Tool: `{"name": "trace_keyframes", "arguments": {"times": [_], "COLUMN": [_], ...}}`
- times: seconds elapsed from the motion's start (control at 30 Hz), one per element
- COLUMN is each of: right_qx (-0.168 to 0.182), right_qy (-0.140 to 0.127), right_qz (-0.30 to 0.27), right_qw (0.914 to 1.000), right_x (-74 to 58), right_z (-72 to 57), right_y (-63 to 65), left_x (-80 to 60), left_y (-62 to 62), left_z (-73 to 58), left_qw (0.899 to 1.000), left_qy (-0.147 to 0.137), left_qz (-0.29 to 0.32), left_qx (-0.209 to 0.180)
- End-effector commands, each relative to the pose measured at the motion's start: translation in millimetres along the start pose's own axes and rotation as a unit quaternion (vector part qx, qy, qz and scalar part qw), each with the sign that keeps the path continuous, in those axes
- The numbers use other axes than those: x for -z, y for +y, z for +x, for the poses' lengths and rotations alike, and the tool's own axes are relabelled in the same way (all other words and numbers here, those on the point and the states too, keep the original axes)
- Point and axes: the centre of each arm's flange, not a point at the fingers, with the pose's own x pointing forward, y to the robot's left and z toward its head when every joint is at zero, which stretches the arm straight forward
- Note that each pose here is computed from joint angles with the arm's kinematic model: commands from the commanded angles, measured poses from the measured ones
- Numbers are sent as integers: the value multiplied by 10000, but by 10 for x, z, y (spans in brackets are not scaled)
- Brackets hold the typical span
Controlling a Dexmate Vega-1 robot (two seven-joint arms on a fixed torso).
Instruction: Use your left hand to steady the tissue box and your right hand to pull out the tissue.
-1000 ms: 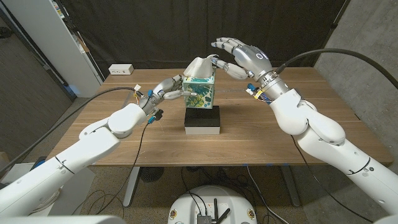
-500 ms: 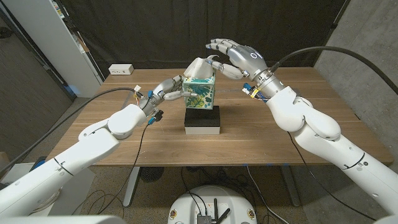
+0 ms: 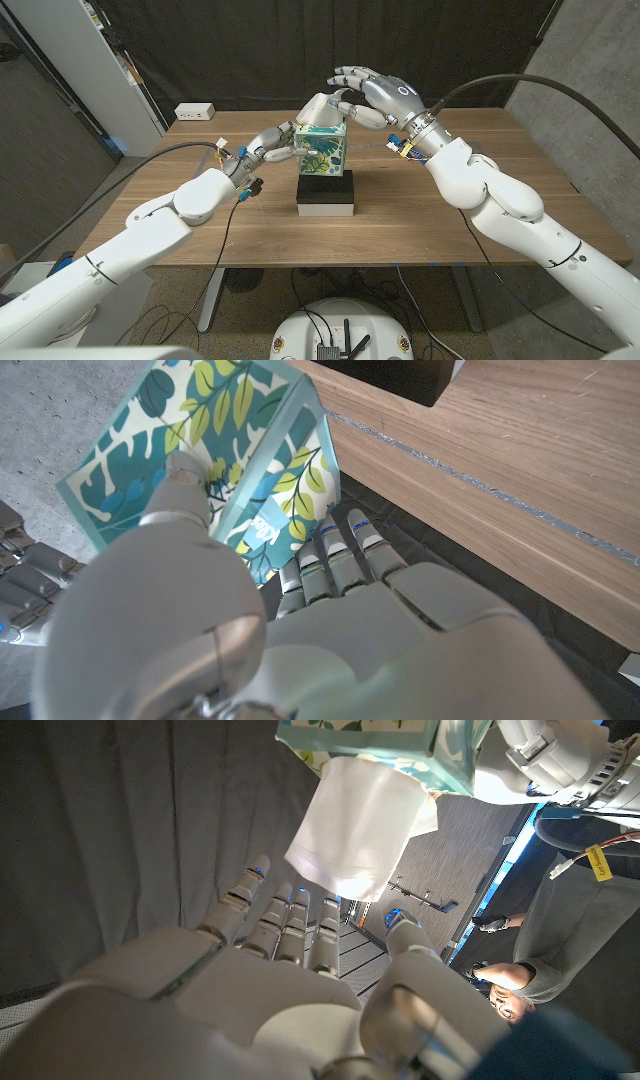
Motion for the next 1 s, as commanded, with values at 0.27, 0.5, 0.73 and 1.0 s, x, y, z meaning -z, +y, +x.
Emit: {"name": "trace_keyframes", "arguments": {"times": [0.27, 0.5, 0.73, 1.0], "right_qx": [-52, 162, 606, 992], "right_qy": [-74, -107, -165, -155], "right_qz": [-72, -202, -453, -806], "right_qw": [9999, 9996, 9970, 9917], "right_x": [-8, -25, -59, -98], "right_z": [44, 57, 31, 8], "right_y": [121, 183, 230, 277], "left_x": [-12, -7, -6, 7], "left_y": [-40, -51, -59, -63], "left_z": [0, -2, -8, -16], "left_qw": [10000, 10000, 10000, 10000], "left_qy": [17, 30, 32, 31], "left_qz": [-19, -35, -47, -65], "left_qx": [-21, -3, 17, 23]}}
